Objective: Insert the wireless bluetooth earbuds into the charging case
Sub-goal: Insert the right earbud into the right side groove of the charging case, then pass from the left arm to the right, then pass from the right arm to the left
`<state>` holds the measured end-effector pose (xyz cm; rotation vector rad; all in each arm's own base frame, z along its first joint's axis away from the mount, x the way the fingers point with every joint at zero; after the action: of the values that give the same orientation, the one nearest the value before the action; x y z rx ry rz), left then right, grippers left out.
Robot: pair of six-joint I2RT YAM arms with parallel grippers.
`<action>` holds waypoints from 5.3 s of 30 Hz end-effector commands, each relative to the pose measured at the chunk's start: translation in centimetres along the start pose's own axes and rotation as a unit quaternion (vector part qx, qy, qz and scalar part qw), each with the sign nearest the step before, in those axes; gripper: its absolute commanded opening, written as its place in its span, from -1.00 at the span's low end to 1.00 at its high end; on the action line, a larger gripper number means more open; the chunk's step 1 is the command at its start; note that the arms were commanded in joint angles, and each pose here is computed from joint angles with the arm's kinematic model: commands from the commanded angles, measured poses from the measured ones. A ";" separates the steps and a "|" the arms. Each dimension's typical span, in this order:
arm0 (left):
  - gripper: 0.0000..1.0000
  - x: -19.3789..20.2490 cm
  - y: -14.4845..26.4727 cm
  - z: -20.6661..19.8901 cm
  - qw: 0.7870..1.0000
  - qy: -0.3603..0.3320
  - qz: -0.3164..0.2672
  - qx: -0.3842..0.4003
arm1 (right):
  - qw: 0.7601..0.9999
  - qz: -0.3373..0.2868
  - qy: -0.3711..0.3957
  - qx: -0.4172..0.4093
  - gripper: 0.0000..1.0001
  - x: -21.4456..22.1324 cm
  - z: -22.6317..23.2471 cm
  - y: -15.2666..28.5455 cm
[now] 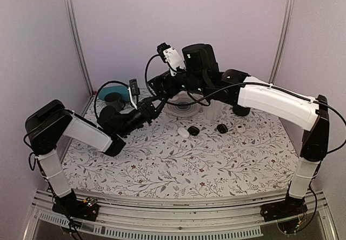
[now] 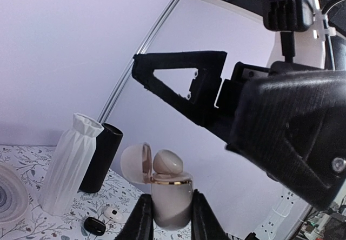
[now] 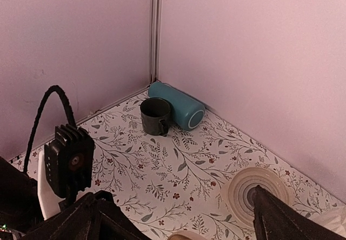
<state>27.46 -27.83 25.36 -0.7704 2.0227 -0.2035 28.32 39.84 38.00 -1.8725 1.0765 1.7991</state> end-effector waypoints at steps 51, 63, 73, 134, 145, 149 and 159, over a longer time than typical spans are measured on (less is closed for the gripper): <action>-1.00 -6.6 -0.2 -7.1 0.973 -0.066 -0.097 0.200 | 0.900 -0.128 -0.206 -0.363 0.03 5.2 -4.9 5.6; -1.00 -6.2 -0.8 -7.1 0.973 -0.058 -0.094 0.204 | 0.889 -0.157 -0.200 -0.379 -0.17 3.8 -4.9 5.3; -1.00 -6.0 -0.9 -7.2 0.972 -0.055 -0.091 0.208 | 0.889 -0.159 -0.194 -0.384 -0.25 3.5 -4.8 5.2; 0.31 -6.0 0.9 -5.7 0.970 -0.136 0.159 0.121 | 0.899 -0.148 -0.160 -0.380 -0.91 3.7 -4.5 5.7; 0.24 -6.8 0.6 -5.1 0.971 -0.145 0.172 0.079 | 0.899 -0.147 -0.155 -0.382 -0.91 4.1 -4.4 5.9; 0.14 -7.0 -0.2 -5.2 0.970 -0.133 0.180 0.098 | 0.899 -0.144 -0.156 -0.384 -0.91 4.2 -4.3 5.6; -0.03 -6.9 -1.4 -5.7 0.966 -0.131 0.185 0.124 | 0.897 -0.144 -0.153 -0.389 -0.91 4.2 -4.2 5.7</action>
<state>25.97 -25.29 33.52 -0.2693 1.8143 -0.1015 27.61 32.30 34.94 -1.8224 -0.0368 2.4596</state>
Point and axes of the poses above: each gripper's point midway between its finger pads, its own y axis back along the fingers, its own z axis along the line the jaws close on, x = y × z, the point moved 9 cm from there along y, back along the fingers, and after that the axes turned 5 degrees about y, right-handed, at the moved point
